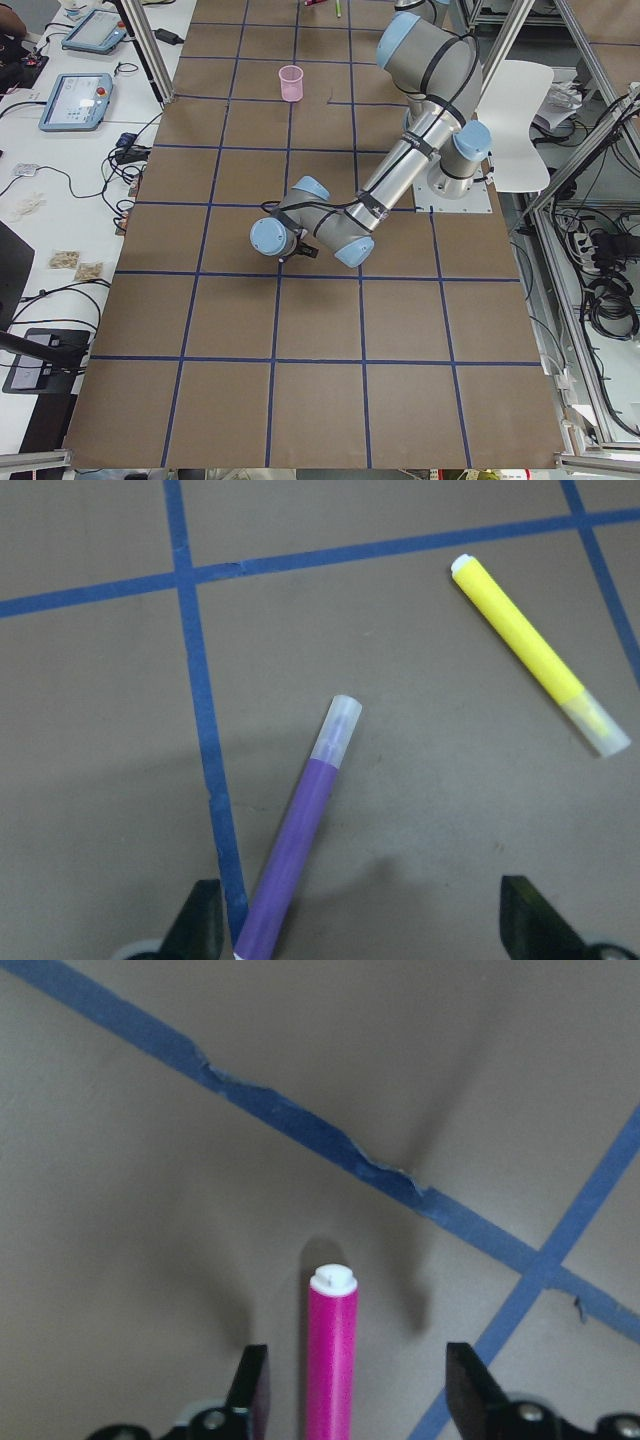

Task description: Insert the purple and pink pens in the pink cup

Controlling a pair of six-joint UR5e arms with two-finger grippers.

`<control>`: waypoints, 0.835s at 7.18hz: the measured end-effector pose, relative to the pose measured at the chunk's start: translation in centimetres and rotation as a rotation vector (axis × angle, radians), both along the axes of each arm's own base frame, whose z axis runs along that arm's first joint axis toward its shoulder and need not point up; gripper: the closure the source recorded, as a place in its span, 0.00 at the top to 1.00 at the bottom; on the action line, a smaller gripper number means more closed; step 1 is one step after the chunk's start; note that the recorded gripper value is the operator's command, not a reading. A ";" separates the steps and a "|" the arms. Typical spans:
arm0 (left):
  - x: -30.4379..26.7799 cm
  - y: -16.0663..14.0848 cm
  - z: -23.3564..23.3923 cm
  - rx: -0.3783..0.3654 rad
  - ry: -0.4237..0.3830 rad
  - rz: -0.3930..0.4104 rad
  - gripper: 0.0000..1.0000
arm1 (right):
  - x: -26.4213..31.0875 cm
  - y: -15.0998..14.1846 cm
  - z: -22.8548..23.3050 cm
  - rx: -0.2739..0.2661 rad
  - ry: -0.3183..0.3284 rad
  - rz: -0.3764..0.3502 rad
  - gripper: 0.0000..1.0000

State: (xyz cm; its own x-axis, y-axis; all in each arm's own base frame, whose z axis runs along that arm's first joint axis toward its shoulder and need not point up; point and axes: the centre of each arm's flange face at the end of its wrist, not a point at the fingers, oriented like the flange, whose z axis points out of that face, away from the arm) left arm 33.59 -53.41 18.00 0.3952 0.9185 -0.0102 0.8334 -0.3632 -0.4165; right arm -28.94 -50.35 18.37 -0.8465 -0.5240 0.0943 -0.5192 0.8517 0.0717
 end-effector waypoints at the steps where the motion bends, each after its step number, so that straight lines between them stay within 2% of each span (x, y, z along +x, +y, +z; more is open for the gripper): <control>1: -0.1 0.0 -0.9 0.000 0.015 -0.021 0.97 | 0.2 -0.1 0.0 -0.010 -0.013 -0.001 0.59; 4: -0.3 0.0 -2.7 0.015 0.040 -0.022 0.87 | 0.4 -0.3 -0.2 -0.028 -0.038 0.000 0.52; 5: -0.4 0.0 -2.9 0.010 0.052 -0.015 0.76 | 0.4 -0.3 -0.3 -0.026 -0.040 0.000 0.48; 6: -0.5 -0.1 -3.1 0.003 0.065 -0.008 0.44 | 0.4 -0.3 -0.4 -0.025 -0.042 0.000 0.33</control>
